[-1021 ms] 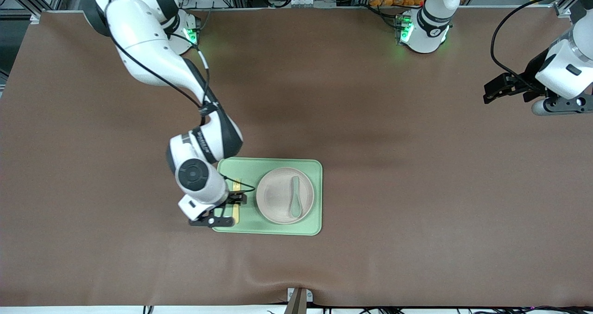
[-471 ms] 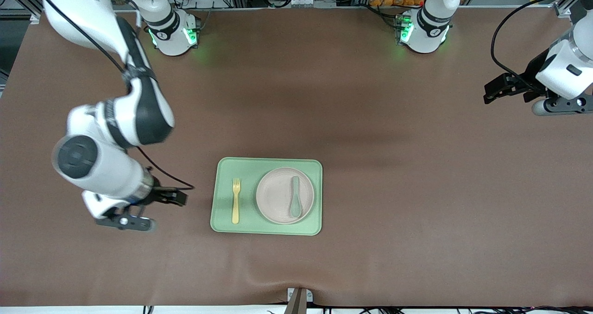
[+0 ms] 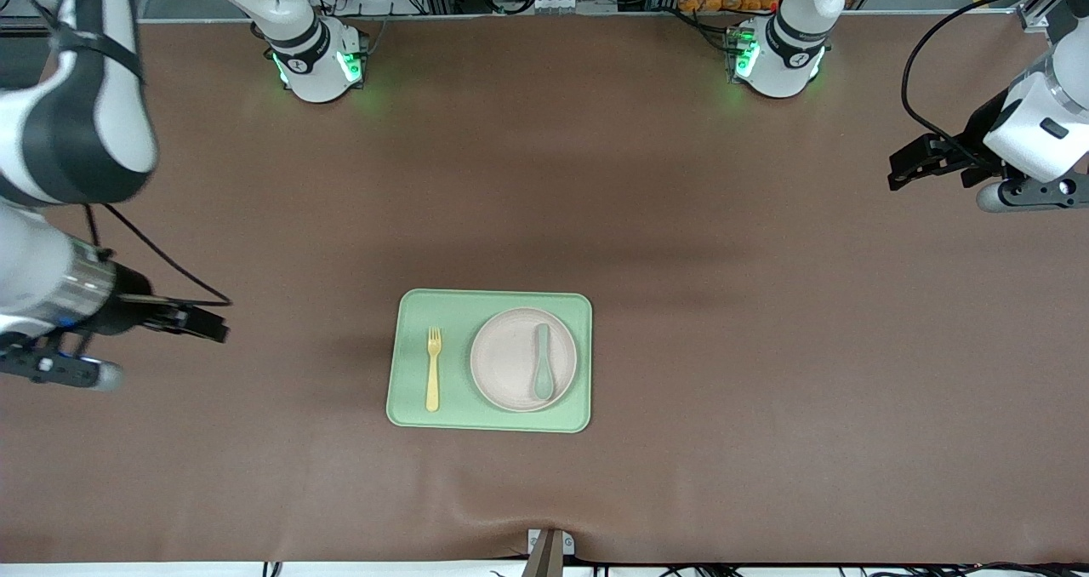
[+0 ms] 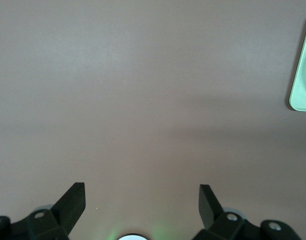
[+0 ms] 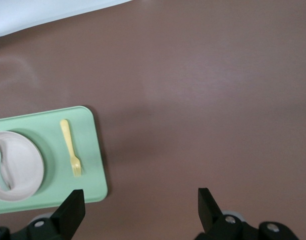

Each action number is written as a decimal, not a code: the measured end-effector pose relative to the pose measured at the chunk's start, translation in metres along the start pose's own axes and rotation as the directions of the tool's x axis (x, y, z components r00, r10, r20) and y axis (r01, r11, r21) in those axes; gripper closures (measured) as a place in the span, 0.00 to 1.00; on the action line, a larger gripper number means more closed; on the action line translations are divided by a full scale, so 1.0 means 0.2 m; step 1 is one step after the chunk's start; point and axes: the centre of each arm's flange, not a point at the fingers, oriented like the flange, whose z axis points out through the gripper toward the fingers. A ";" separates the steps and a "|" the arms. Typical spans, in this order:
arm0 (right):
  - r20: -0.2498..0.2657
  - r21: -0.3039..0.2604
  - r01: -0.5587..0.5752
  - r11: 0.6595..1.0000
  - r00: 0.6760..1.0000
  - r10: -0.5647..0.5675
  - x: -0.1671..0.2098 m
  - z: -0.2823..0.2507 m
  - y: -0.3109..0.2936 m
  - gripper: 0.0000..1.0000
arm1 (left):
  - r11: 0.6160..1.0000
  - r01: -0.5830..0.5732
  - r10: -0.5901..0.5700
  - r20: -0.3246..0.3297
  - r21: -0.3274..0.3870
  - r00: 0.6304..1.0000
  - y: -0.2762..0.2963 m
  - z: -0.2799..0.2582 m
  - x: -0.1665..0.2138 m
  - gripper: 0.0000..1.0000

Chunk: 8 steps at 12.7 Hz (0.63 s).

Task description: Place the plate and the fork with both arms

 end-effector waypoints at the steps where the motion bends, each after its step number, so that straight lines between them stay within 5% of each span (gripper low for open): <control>1: 0.003 0.001 -0.004 1.000 1.000 0.004 -0.04 -0.06 0.08 0.00 | 1.000 0.000 0.000 0.003 0.000 1.000 0.00 0.00 -0.01 0.00; 4: 0.010 0.005 -0.014 1.000 1.000 0.014 -0.24 -0.20 0.21 0.00 | 1.000 -0.004 0.004 -0.013 -0.001 1.000 0.00 -0.06 -0.04 0.00; 8: -0.043 0.016 -0.003 1.000 0.999 0.003 -0.46 -0.42 0.22 0.00 | 1.000 0.002 -0.002 -0.070 -0.009 0.998 -0.02 -0.20 -0.05 0.00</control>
